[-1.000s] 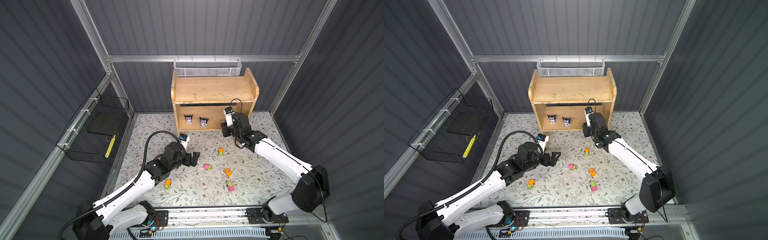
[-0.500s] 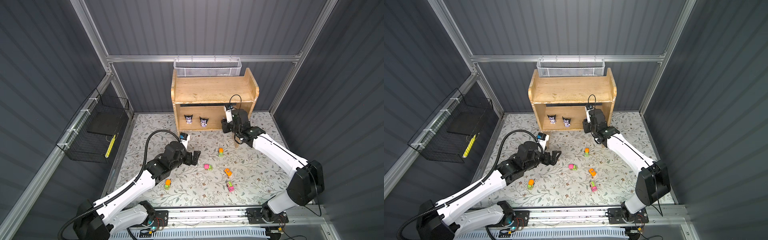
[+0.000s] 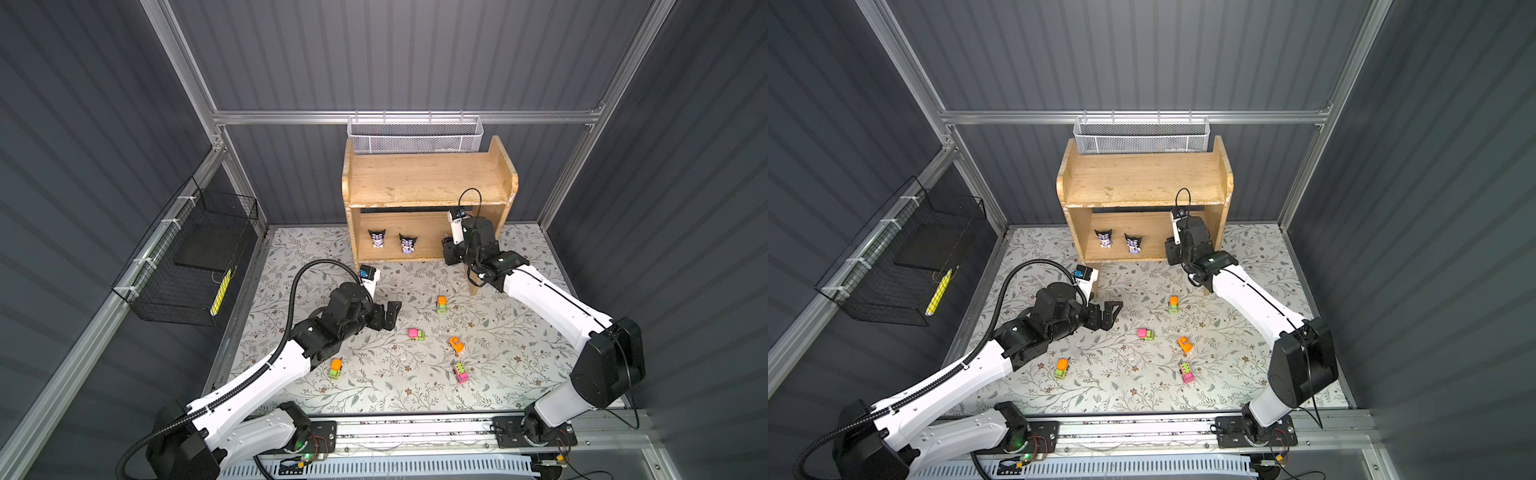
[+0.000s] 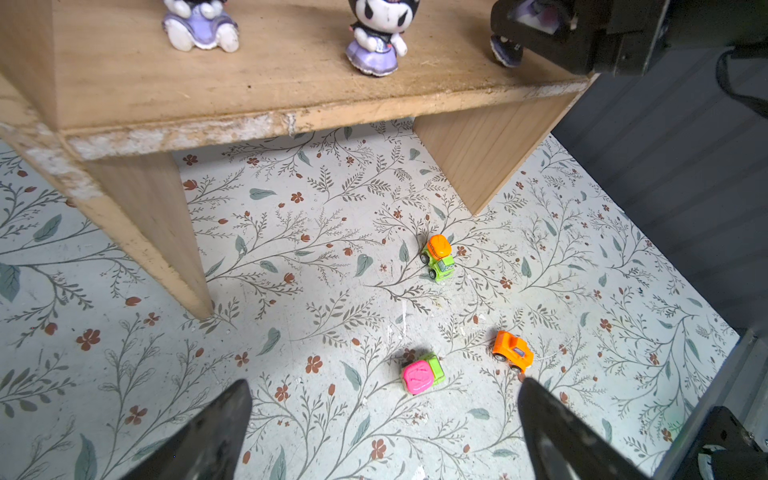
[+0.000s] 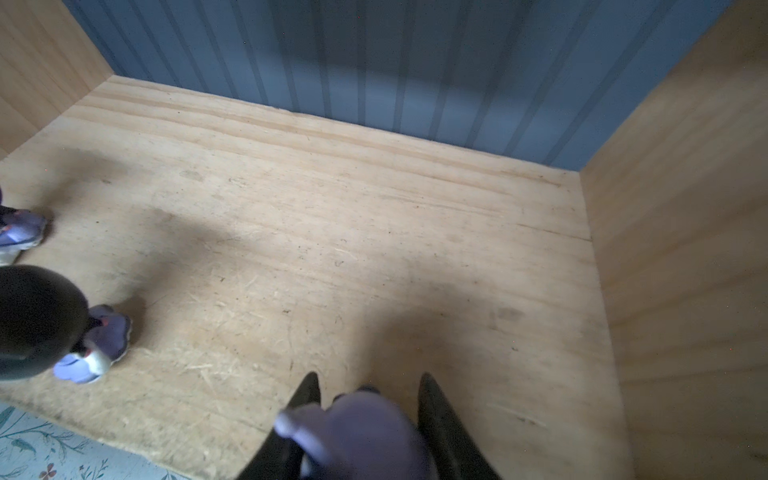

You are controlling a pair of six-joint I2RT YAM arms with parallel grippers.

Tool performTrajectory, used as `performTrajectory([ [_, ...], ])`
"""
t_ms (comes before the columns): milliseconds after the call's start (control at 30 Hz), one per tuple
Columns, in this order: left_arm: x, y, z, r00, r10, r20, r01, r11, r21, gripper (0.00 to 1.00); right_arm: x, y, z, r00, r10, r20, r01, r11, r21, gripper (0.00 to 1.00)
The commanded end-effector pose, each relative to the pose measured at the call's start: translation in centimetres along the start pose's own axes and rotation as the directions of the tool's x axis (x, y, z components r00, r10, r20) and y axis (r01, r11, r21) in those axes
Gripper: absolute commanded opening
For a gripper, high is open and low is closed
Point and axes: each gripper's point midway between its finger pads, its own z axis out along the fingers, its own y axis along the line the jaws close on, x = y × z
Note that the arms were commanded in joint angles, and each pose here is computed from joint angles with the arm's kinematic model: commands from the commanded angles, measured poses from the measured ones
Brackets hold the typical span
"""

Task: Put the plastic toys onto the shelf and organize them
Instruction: 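Carry the purple figurine into the lower shelf while the left arm moves forward, then lower the purple figurine onto the lower shelf beside the others and open the right gripper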

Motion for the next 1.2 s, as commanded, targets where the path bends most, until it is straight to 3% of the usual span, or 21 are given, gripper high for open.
performTrajectory([
  [0,-1.14,-0.45,-0.54,0.999,0.018,0.033,-0.018,1.0,0.011,1.0,-0.83,-0.15,0.07,1.0,0.017,0.007,-0.017,1.0,0.001,0.4],
  [633,-1.13,-0.26,-1.0,0.999,0.019,0.041,-0.019,1.0,0.004,1.0,-0.75,-0.25,0.4,1.0,0.026,-0.009,-0.026,1.0,0.011,0.49],
  [1167,-1.12,-0.16,-1.12,0.999,0.026,0.04,-0.026,1.0,-0.002,1.0,-0.63,-0.39,0.47,0.999,0.047,-0.007,-0.046,0.999,0.009,0.78],
])
